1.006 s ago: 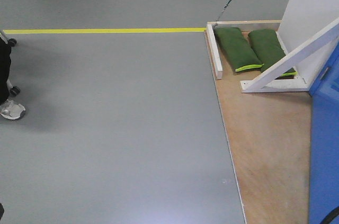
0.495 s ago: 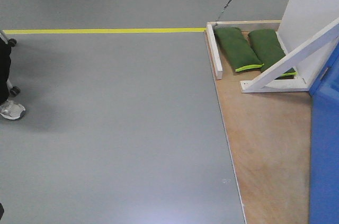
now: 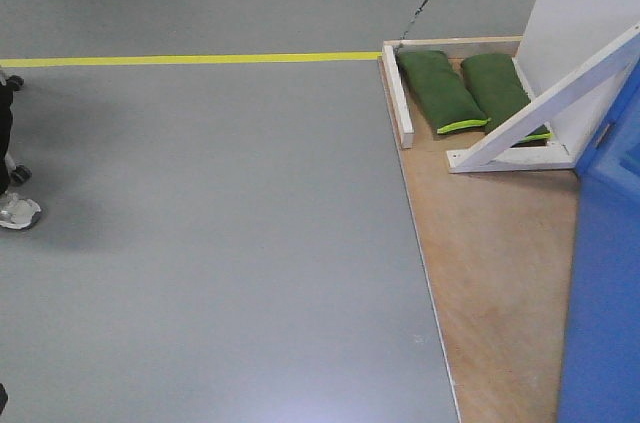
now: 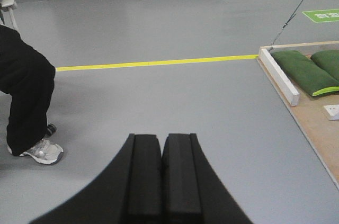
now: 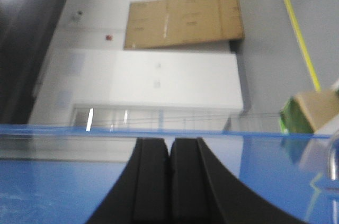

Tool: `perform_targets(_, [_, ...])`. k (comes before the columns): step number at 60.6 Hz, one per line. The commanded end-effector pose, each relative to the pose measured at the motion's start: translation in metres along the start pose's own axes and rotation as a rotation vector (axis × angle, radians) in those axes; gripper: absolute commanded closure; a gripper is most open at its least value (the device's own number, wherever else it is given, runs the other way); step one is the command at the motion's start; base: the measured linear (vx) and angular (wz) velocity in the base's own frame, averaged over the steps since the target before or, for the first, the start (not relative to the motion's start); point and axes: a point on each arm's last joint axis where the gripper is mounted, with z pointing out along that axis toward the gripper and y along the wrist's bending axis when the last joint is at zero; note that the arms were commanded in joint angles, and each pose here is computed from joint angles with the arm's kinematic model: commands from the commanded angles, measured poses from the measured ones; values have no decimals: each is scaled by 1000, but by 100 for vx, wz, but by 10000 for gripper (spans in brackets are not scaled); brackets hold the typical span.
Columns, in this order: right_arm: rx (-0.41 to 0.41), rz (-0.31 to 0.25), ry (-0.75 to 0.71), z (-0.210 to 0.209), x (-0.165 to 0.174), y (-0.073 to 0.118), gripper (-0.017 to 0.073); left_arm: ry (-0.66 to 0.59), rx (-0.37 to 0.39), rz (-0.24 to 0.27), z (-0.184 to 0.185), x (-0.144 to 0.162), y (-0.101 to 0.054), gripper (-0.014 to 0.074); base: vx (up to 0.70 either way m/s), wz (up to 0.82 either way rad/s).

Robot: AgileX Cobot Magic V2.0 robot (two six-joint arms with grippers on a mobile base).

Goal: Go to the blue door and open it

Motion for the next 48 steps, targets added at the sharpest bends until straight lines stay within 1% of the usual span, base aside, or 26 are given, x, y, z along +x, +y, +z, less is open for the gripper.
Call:
perform_targets(1, [-50,66,514,-9,69,19,564,-123,3,-4,-5,-18,0,523,-2,-9])
perform_targets(19, [-48,67,789,-19,130,21,564,-123,3,-4,-5,-18,0,523,-3,-13])
perform_targets(30, [-56,65,910,-31,156,23,564,-123,3,-4,-5,-18,0,523,-2,-6])
perform_targets(43, [-61,73,989,-41,180,25,564,-123,3,-4,-5,-18,0,523,0,1])
perform_targets(48, [-55,78,995,-40,189,24,564,-123,3,-4,-5,-18,0,523,0,0])
